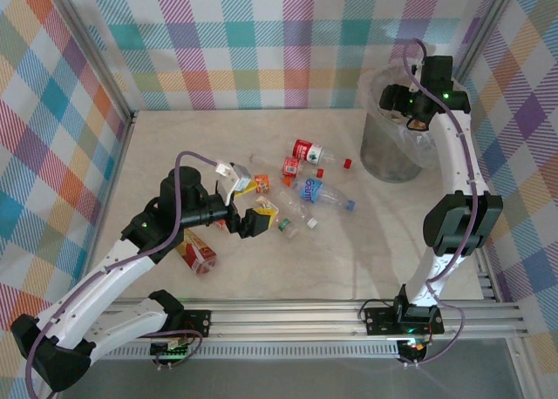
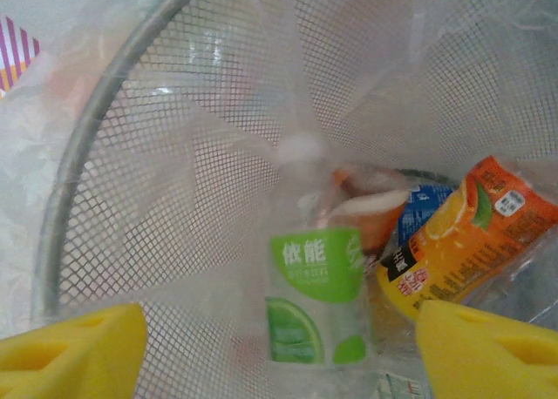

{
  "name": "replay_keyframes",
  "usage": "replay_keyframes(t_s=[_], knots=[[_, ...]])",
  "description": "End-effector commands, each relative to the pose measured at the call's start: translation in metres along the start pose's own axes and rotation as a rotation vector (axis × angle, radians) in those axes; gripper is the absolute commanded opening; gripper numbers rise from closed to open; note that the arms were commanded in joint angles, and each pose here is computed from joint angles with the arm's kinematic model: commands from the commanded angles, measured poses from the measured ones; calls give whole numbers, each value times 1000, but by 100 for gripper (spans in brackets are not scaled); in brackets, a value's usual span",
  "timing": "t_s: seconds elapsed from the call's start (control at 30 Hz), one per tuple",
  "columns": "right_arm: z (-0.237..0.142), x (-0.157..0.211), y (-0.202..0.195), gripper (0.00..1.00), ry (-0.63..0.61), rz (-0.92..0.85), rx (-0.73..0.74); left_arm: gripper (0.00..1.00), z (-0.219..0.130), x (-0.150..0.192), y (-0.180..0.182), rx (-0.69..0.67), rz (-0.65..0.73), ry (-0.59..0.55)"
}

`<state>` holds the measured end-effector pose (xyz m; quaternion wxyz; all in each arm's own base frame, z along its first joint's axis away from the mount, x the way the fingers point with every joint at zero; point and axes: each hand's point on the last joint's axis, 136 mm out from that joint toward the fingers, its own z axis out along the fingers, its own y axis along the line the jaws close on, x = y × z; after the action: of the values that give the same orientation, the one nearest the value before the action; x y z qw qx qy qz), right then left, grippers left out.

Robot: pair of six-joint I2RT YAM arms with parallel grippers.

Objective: Put the plastic bottles in the bin

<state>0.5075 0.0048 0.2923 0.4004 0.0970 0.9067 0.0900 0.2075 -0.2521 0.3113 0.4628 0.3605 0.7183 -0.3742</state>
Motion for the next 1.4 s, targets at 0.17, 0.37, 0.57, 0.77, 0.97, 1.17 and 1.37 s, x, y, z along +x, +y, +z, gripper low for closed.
replay_keyframes(t_s=[0.17,0.37,0.57,0.77,0.97,1.17,1.37], knots=[[-23,-16,14,100,-72,-63,-58,100,-3,-13,-8,20,32,-22],[-48,-27,27,100,-207,-102,-133,100,-2,-13,-7,20,30,-19],[-81,-20,18,100,-283,-70,-88,100,0,-3,-4,7,20,23],[-104,15,18,100,-205,-14,-105,100,-2,1,2,-31,36,59],[-115,67,28,100,6,21,-65,100,-2,5,5,-46,32,78],[-119,124,72,100,54,-86,-33,100,-7,10,6,-68,26,113],[-122,189,152,100,192,-222,-343,100,-28,33,6,-125,-10,197]])
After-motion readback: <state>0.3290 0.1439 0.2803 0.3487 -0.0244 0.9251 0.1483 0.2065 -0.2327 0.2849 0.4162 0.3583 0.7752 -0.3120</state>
